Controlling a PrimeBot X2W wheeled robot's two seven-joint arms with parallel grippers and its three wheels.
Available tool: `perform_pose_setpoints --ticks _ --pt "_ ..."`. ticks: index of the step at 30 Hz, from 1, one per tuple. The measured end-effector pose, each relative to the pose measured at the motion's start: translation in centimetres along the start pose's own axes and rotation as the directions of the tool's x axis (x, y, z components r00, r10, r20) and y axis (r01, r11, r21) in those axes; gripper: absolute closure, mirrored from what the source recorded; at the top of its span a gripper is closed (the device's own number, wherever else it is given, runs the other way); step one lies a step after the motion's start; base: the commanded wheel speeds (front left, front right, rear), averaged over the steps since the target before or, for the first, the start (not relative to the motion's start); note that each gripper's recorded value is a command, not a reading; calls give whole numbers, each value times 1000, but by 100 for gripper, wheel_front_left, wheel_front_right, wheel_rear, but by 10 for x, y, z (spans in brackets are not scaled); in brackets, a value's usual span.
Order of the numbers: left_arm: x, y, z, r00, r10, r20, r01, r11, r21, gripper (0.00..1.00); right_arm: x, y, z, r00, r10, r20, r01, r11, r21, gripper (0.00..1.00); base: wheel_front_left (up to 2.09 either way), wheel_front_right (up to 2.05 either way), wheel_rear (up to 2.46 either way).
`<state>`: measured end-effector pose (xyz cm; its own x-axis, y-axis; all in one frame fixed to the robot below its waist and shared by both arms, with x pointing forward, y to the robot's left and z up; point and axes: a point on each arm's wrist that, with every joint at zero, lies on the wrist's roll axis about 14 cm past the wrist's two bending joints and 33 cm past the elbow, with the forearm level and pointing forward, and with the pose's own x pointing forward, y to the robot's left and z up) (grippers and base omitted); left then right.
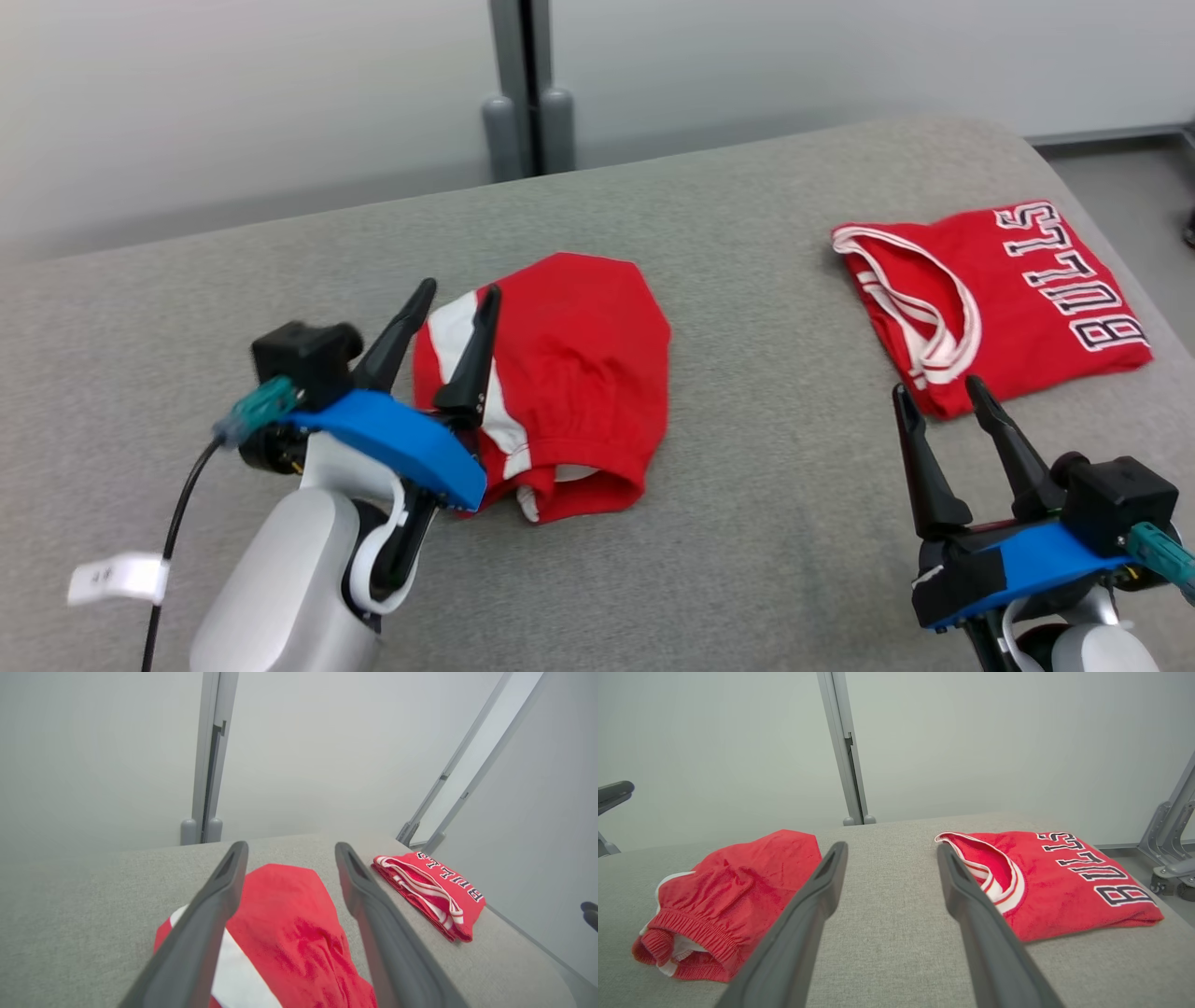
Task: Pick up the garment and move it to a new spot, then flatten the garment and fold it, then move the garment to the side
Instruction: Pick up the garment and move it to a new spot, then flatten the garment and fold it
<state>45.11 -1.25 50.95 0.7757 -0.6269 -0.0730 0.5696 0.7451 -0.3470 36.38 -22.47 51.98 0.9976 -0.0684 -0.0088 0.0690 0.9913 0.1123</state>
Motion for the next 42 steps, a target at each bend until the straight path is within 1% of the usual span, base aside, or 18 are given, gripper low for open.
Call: perform_pose_setpoints --ticks 3,5,9,14,16,20,23,25,27,29,32,42 --pt "-22 18 17 987 82 136 -79 996 -28 0 3 9 -1 1000 27 -2 -27 1000 4 0 0 0 0" --pt "-40 31 26 966 143 218 -136 990 -45 0 7 16 0 999 50 0 -50 999 3 0 0 0 0" --pt "-76 52 33 924 247 293 -246 968 -42 0 11 31 0 996 94 -3 -94 996 8 0 0 0 0" --pt "-126 71 31 870 368 327 -381 924 -28 0 12 52 1 988 157 -4 -157 988 14 0 0 0 0" --pt "-143 75 33 850 398 345 -425 905 1 0 13 60 1 984 180 -4 -180 983 17 0 0 0 0" --pt "-175 85 19 821 470 325 -505 862 30 0 12 75 3 975 222 -1 -222 975 23 0 0 0 0" --pt "-193 93 5 810 511 289 -551 831 77 0 9 79 4 972 234 -1 -234 972 24 0 0 0 0" --pt "-202 97 -1 796 538 277 -576 814 77 0 8 78 1 972 234 -11 -234 972 29 0 0 0 0" --pt "-207 100 -2 790 549 271 -588 804 87 0 6 77 -2 973 230 -21 -229 973 30 0 0 0 0" --pt "-212 102 -3 786 559 266 -598 796 95 0 5 75 -4 974 224 -29 -223 974 32 0 0 0 0" --pt "-214 102 -4 792 558 249 -596 794 118 0 3 71 -8 976 214 -42 -213 977 34 0 0 0 0" --pt "-206 101 -3 813 540 217 -573 808 140 0 0 65 -18 978 198 -71 -195 980 43 0 0 0 0"
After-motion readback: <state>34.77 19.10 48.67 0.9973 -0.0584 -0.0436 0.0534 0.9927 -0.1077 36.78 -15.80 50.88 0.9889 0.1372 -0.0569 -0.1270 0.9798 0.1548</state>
